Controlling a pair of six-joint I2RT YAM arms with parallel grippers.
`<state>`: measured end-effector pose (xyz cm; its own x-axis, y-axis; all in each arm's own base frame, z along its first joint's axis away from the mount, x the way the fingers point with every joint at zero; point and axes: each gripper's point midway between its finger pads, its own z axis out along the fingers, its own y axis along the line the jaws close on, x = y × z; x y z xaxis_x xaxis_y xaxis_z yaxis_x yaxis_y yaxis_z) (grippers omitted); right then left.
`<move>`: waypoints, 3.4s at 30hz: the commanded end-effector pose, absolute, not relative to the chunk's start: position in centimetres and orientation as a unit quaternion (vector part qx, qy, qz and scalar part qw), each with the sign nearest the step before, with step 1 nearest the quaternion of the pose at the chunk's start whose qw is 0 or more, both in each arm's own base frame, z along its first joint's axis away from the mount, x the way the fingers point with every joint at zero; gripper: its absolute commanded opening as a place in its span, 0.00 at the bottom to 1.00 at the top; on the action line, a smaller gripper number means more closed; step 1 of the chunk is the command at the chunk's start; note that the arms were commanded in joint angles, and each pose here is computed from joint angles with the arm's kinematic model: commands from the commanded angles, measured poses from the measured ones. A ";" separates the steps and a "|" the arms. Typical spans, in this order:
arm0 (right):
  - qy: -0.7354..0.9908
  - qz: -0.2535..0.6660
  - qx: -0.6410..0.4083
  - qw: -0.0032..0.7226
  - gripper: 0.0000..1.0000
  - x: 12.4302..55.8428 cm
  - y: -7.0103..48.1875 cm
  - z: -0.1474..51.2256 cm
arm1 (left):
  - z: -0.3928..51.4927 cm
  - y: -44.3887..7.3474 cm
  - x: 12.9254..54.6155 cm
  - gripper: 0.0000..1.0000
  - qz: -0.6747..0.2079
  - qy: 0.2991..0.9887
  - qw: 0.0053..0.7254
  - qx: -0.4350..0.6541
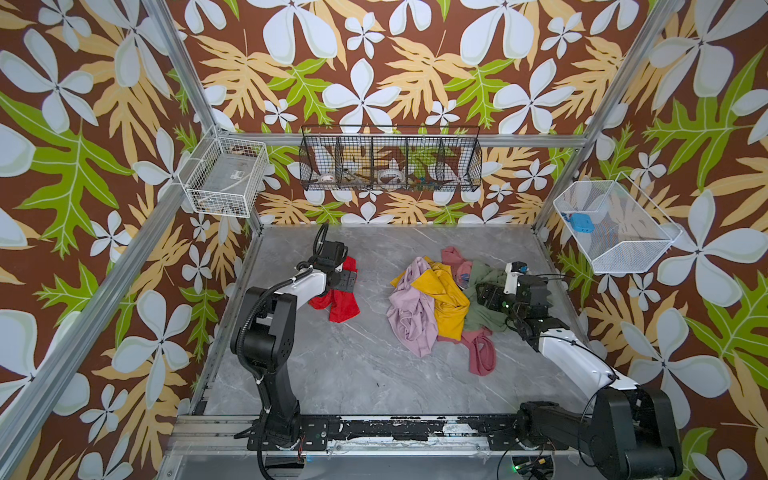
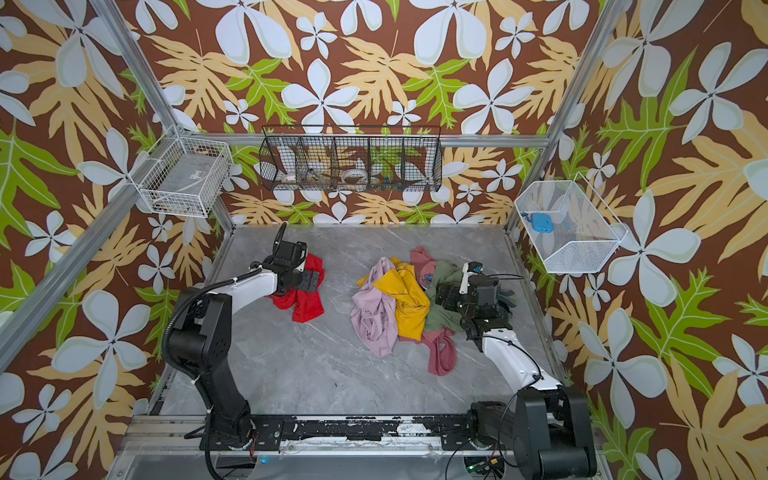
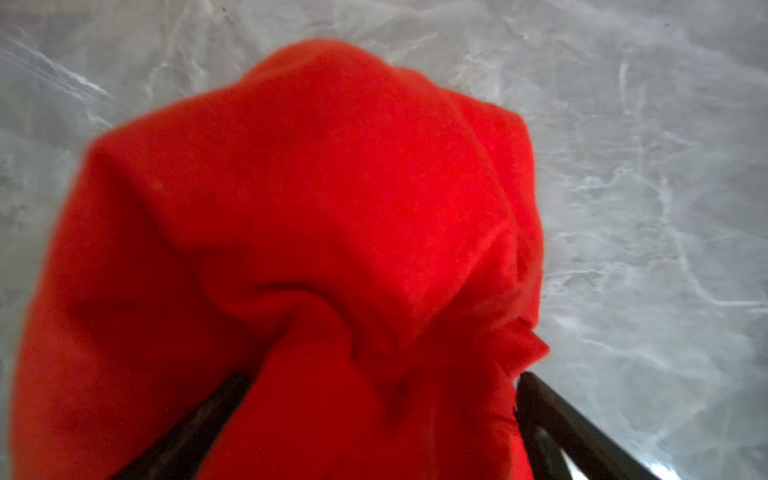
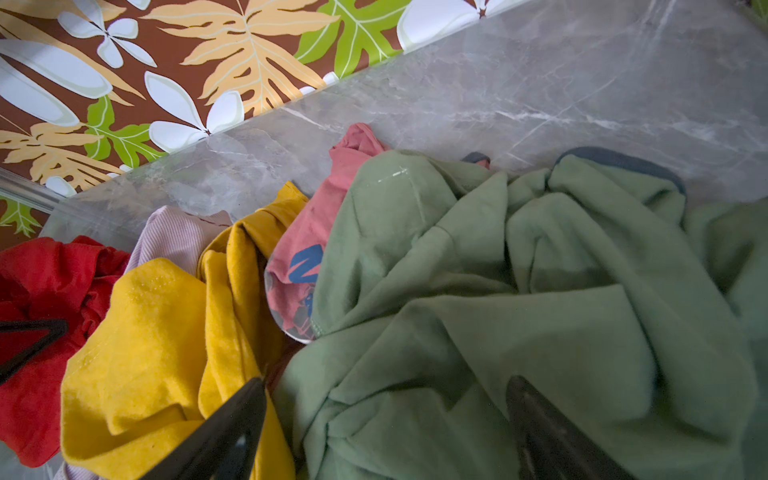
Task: Pick out a specific cloth from the pile
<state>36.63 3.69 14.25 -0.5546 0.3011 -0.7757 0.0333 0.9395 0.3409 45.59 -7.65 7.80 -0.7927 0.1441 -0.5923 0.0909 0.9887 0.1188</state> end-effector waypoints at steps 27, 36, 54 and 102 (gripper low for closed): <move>0.763 -0.073 0.041 0.641 0.99 36.0 -2.0 14.7 | 17.6 -0.1 32.4 1.00 0.066 0.810 0.560 -0.159; 0.764 -0.067 0.031 0.641 0.98 36.0 -1.6 13.2 | 16.9 1.8 31.5 1.00 0.106 0.790 0.574 -0.186; 0.780 -0.043 0.009 0.625 1.00 37.3 -0.8 11.5 | 16.7 5.3 29.6 1.00 0.142 0.691 0.676 -0.213; 0.780 -0.038 0.010 0.624 1.00 37.4 -0.9 11.5 | 15.3 3.1 34.2 1.00 0.066 0.700 0.693 -0.156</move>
